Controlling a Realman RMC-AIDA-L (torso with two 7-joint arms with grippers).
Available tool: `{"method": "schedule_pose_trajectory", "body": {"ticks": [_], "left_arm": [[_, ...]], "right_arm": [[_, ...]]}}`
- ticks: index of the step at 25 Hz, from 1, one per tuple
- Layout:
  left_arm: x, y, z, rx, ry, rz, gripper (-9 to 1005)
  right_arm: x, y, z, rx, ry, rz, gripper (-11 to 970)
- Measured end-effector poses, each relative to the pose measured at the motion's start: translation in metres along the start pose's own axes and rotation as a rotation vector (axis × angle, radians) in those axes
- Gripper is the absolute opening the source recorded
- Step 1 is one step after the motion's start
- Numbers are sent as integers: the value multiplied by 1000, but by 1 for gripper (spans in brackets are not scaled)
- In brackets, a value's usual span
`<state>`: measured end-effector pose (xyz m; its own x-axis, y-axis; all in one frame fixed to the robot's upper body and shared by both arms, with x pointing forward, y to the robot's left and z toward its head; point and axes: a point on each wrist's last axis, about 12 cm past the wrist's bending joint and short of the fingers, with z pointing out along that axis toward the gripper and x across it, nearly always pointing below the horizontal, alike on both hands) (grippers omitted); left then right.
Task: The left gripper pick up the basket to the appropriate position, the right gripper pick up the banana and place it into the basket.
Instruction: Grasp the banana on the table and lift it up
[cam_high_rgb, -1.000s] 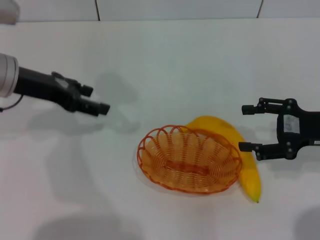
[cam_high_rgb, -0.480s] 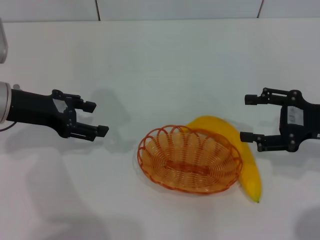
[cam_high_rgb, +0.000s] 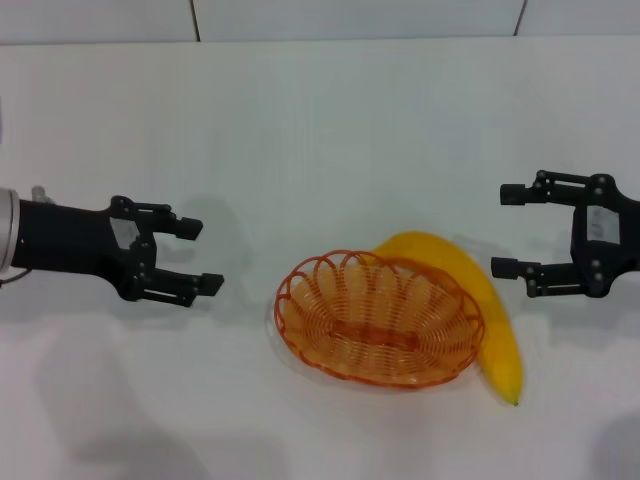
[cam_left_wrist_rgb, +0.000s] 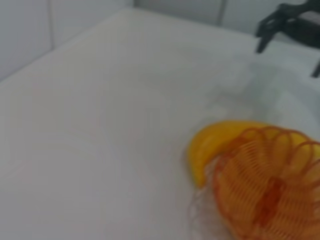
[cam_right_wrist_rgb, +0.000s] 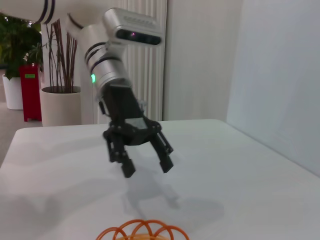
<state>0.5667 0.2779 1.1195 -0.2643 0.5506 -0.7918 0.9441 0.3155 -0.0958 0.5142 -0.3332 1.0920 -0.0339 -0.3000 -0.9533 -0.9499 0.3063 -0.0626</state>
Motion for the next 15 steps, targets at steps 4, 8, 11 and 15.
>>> {"method": "schedule_pose_trajectory", "body": {"ticks": [4,8,11,15], "left_arm": [[22,-13,10,28,-109,29,827],[44,-27,22,49,-162,23,825],[61,-33,26,18,-158,11,823],[74,-36,29,-38,-161,31,822]], "right_arm": [[-3,-3,0,12,-14,-7,831],[-5,-6,-3,39,-24,12,832],[-14,-13,-12,52,6,37,832],[-37,-15,-26,27,70,6,833]]}}
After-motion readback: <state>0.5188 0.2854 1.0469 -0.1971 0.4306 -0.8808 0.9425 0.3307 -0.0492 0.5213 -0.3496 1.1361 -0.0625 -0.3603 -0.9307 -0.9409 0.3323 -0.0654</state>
